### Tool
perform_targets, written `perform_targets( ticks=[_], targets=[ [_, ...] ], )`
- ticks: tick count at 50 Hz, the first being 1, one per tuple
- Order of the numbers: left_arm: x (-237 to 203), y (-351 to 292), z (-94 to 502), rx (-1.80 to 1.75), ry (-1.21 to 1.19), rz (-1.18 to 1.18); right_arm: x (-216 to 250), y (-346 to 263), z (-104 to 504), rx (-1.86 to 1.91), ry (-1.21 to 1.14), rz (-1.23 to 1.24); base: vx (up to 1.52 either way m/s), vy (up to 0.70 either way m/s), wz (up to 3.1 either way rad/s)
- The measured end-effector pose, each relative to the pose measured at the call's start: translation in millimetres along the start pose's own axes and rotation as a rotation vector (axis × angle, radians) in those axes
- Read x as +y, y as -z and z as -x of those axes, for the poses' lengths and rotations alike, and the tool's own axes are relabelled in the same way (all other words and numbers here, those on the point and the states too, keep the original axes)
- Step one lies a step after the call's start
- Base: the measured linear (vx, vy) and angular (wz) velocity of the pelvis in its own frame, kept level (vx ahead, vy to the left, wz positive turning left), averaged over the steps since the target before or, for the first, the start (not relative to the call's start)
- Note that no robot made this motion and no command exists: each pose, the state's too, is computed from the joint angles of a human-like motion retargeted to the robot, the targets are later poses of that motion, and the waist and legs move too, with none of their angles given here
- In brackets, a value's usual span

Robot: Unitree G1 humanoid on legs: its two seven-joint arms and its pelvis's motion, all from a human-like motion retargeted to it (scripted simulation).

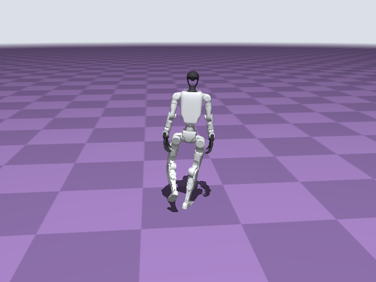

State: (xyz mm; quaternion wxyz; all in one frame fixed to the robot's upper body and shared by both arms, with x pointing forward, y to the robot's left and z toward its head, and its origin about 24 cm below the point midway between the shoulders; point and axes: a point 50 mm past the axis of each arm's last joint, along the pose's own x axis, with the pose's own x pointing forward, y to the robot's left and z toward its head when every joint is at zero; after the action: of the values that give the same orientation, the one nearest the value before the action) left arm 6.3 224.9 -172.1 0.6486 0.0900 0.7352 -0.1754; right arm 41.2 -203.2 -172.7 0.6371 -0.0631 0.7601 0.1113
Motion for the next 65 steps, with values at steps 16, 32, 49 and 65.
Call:
perform_targets(
  ticks=[16, 32, 49, 65],
  targets=[
    [-43, 57, -8, 0.22, 0.097, 0.137, -27, -103, 43, -0.388, 0.216, 0.191, 0.46, 0.41, 0.51],
    [50, -151, 71, -0.588, -0.414, -0.225, -13, 52, -1, 0.209, -0.047, 0.203, 0.45, 0.22, 1.4],
    [36, -79, 29, -0.215, -0.124, -0.209, -45, 95, 5, 0.191, 0.073, -0.002, 0.27, -0.06, 2.38],
    [7, 22, 3, 0.189, -0.059, -0.02, -84, -51, 46, -0.212, 0.447, 0.08, 0.02, -0.02, 2.36]
  ],
)
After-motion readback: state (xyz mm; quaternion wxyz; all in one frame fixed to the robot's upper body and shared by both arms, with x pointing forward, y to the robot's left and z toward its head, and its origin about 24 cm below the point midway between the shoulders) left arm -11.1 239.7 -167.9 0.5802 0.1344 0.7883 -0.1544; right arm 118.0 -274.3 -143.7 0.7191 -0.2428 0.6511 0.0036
